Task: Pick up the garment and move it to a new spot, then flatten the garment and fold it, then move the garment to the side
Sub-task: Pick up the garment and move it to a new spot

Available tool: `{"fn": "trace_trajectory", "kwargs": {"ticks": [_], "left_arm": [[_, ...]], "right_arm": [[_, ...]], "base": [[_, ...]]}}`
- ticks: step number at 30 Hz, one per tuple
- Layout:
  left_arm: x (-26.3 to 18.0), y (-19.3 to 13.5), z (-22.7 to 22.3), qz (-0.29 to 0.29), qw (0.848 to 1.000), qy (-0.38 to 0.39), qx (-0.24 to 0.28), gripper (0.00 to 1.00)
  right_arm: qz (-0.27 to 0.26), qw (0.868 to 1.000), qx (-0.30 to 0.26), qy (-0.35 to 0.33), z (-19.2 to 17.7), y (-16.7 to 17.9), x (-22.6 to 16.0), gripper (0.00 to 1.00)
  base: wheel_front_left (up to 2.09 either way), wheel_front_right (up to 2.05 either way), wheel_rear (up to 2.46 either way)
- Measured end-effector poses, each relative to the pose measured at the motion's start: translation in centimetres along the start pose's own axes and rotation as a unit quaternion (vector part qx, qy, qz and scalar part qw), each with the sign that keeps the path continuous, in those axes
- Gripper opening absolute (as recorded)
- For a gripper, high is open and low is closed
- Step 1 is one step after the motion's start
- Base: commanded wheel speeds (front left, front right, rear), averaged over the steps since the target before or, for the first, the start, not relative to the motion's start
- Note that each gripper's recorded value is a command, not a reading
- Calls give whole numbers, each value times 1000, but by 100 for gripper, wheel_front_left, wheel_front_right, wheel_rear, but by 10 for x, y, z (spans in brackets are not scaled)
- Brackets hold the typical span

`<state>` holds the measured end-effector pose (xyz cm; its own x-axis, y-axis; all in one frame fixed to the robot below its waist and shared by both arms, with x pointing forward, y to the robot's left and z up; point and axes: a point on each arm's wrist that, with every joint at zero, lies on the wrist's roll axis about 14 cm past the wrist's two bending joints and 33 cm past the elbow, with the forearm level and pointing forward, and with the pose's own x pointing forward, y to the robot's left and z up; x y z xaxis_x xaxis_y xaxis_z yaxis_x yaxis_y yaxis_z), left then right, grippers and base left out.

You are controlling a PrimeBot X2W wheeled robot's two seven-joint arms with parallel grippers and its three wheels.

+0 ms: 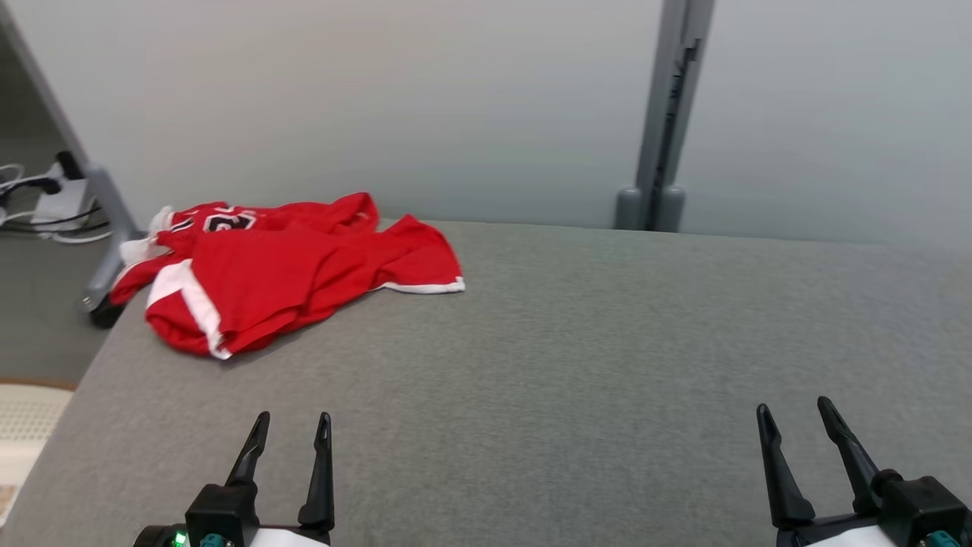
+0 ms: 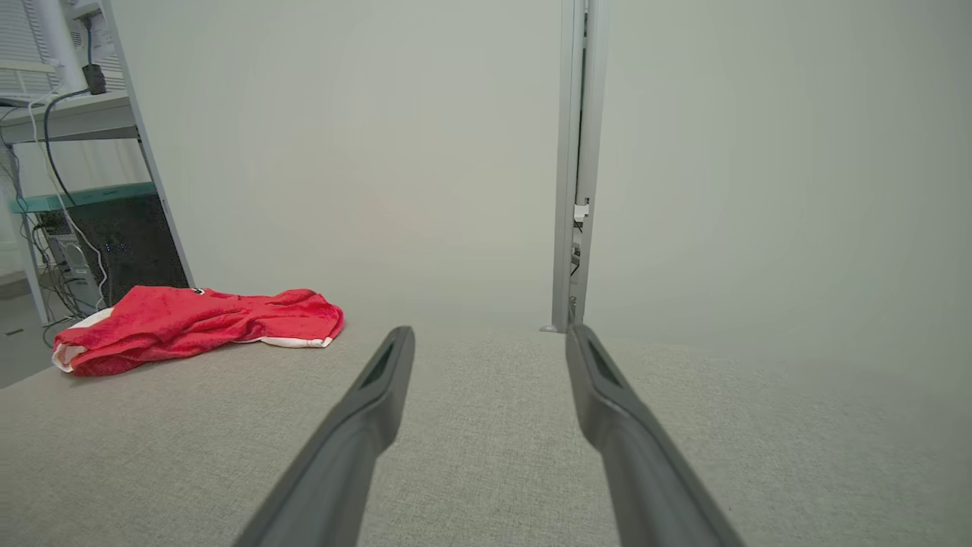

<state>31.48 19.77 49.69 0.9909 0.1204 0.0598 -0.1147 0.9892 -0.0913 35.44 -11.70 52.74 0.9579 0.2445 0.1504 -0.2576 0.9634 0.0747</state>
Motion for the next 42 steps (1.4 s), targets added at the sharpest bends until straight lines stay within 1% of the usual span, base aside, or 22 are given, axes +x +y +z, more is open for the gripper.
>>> {"fn": "trace_trajectory", "kwargs": {"ticks": [8,15,17,20,24,27,32,37,42], "left_arm": [[-28,50,3,77,997,-6,10,100],[-63,98,8,160,987,-12,14,100],[-71,108,8,181,983,-12,15,100],[-77,114,6,195,981,-6,15,100],[-81,116,3,198,980,0,15,100],[-83,120,1,203,979,3,17,100],[-74,122,8,187,982,-4,20,100],[-34,126,39,153,986,-40,50,100],[20,124,72,105,988,-59,99,100]], "right_arm": [[79,997,12,7,-6,49,27,100],[160,987,23,8,-8,103,47,100],[179,984,26,8,-9,116,52,100],[190,981,28,15,-14,123,55,100],[193,981,27,23,-21,125,56,100],[184,982,25,25,-23,119,58,100],[174,984,21,35,-29,111,54,100],[152,987,14,41,-35,93,54,100],[135,990,6,41,-41,80,63,100]], "base": [[0,0,0],[0,0,0],[0,0,0],[0,0,0],[0,0,0],[0,0,0],[0,0,0],[0,0,0],[0,0,0]]}}
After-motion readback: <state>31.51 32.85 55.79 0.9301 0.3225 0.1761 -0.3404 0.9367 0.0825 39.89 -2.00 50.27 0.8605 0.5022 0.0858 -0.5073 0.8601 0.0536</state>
